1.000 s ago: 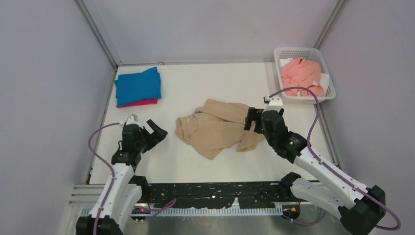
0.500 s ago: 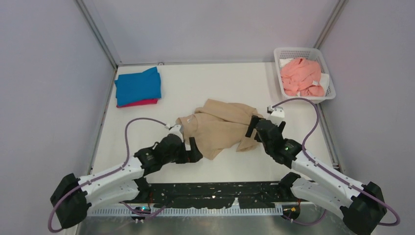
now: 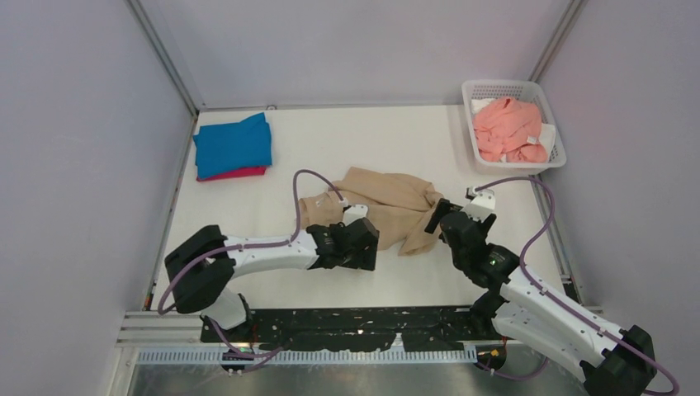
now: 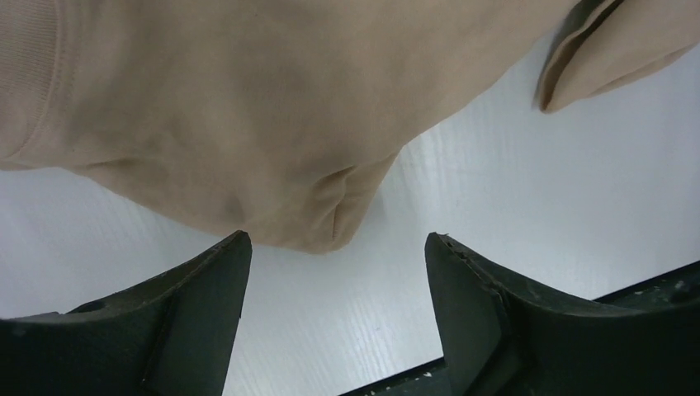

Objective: Fold and stack the t-shirts
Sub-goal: Flatten out the tshirt

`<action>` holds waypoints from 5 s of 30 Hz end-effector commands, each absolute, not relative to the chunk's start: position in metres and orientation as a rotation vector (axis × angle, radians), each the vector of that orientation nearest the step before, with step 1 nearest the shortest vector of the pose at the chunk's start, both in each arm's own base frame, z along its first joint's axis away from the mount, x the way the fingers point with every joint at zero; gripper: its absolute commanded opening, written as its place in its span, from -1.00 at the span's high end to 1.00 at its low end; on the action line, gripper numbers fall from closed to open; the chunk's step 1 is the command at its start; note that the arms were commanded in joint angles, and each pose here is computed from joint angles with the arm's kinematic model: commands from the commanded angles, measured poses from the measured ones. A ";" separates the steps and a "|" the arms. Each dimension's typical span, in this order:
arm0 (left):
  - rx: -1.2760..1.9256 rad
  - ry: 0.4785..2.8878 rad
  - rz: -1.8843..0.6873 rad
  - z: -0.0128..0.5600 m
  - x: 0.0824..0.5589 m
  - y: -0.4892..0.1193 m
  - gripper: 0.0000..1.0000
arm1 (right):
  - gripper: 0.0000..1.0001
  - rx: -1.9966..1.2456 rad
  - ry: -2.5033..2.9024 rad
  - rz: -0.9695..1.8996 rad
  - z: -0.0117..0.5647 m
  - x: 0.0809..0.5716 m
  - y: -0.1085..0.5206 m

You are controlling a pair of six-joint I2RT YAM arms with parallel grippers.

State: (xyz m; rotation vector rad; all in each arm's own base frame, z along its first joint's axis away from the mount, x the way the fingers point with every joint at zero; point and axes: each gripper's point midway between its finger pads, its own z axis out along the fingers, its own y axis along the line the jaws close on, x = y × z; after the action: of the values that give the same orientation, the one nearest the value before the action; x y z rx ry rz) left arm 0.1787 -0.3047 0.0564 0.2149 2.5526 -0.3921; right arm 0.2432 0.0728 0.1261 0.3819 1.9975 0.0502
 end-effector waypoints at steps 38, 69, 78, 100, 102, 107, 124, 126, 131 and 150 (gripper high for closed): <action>-0.044 2.343 -0.004 0.076 0.210 -0.166 1.00 | -0.99 0.155 2.256 0.439 0.070 0.226 0.146; -0.320 2.053 0.098 0.180 0.234 -0.102 1.00 | 0.89 0.417 1.924 0.027 0.179 0.256 0.063; -0.330 1.584 -0.282 0.362 0.220 -0.069 1.00 | 0.90 0.234 1.577 0.378 0.367 0.255 0.093; -0.162 1.466 -0.174 0.484 0.254 -0.074 1.00 | 0.89 -0.072 1.504 0.519 0.469 0.268 0.146; -0.191 1.522 -0.123 0.468 0.289 -0.076 1.00 | 0.90 -0.100 1.580 0.536 0.446 0.298 0.157; -0.196 1.604 -0.092 0.482 0.369 -0.076 1.00 | 0.89 -0.087 1.591 0.655 0.442 0.390 0.163; -0.106 1.749 -0.126 0.393 0.354 -0.080 1.00 | 0.79 -0.010 1.784 0.687 0.375 0.400 0.149; -0.125 1.894 -0.150 0.325 0.343 -0.084 1.00 | 0.74 0.052 1.910 0.671 0.318 0.385 0.143; -0.230 2.259 -0.253 0.185 0.289 -0.100 1.00 | 0.60 0.228 2.216 0.411 0.200 0.319 0.094; -0.247 2.463 -0.358 0.114 0.196 -0.103 -0.99 | -0.90 0.400 2.200 0.029 0.162 0.259 0.022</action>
State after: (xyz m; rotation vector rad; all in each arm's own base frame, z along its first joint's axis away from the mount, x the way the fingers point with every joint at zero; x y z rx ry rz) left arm 0.2177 -0.0931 0.1261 -0.2529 2.4129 -0.2621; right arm 0.2654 0.0216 0.1420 0.3685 2.3297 -0.0520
